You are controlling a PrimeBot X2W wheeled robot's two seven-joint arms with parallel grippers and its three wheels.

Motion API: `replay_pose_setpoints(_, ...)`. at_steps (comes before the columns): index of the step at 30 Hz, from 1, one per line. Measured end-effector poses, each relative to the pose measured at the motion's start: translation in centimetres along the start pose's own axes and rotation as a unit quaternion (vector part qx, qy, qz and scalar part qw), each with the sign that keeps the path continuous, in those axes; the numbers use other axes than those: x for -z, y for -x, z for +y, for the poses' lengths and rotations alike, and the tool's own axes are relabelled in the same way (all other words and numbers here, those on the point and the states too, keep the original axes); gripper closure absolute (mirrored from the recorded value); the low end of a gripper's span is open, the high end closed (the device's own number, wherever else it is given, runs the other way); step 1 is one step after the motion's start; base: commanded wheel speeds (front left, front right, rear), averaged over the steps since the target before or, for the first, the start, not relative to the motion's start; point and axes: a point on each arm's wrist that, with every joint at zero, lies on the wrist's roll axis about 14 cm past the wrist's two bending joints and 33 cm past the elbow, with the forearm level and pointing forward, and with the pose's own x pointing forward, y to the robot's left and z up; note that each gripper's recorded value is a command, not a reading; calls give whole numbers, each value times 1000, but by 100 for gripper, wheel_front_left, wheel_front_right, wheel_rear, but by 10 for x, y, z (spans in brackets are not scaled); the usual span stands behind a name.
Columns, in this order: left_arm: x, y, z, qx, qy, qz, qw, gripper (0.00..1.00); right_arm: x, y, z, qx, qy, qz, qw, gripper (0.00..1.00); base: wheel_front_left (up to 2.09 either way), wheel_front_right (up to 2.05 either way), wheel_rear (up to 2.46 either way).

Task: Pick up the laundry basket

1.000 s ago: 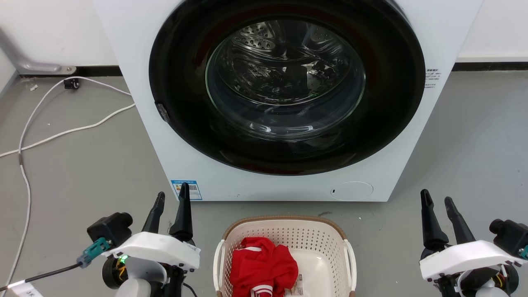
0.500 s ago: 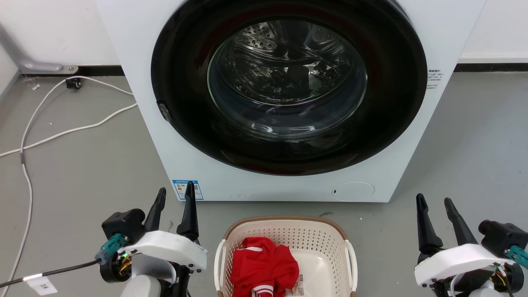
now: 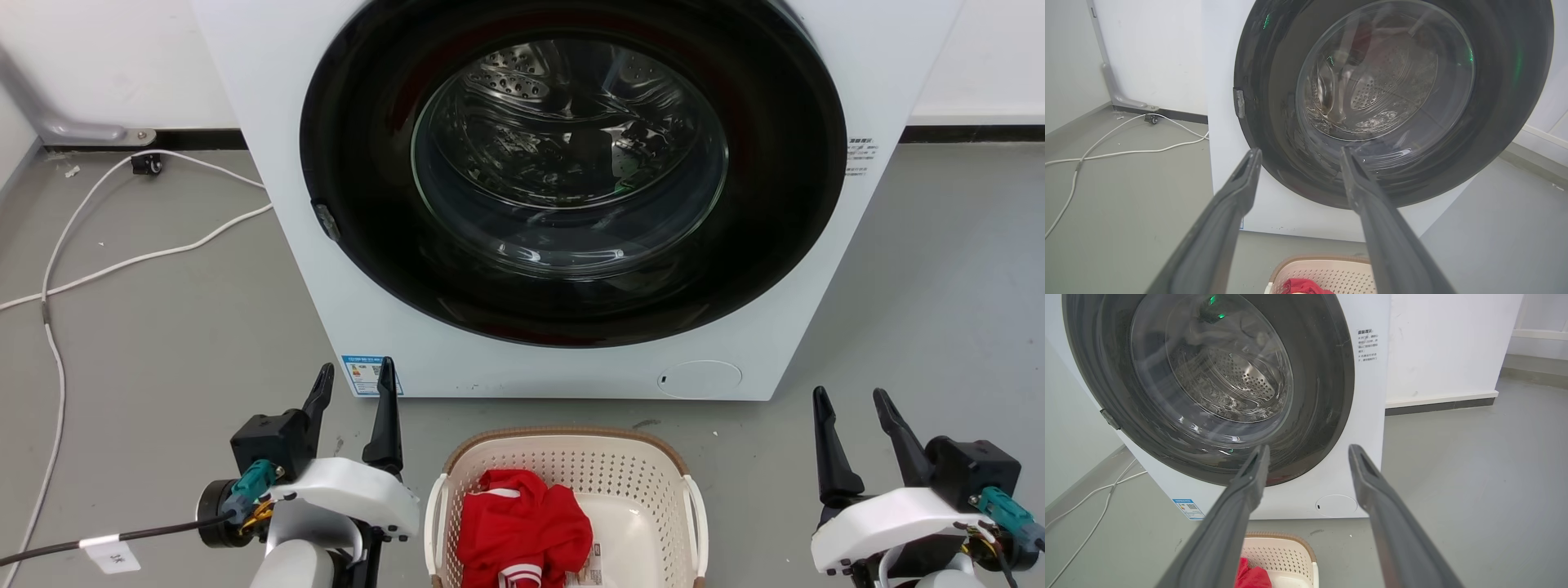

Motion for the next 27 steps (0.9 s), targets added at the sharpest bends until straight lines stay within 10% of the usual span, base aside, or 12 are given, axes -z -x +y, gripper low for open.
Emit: replay_pose_setpoints(27, -5, 0, -6, 13, -100, -24, 995, 0, -1, -1, 14, -31, 83, -7, 996, 0, 0, 0, 0)
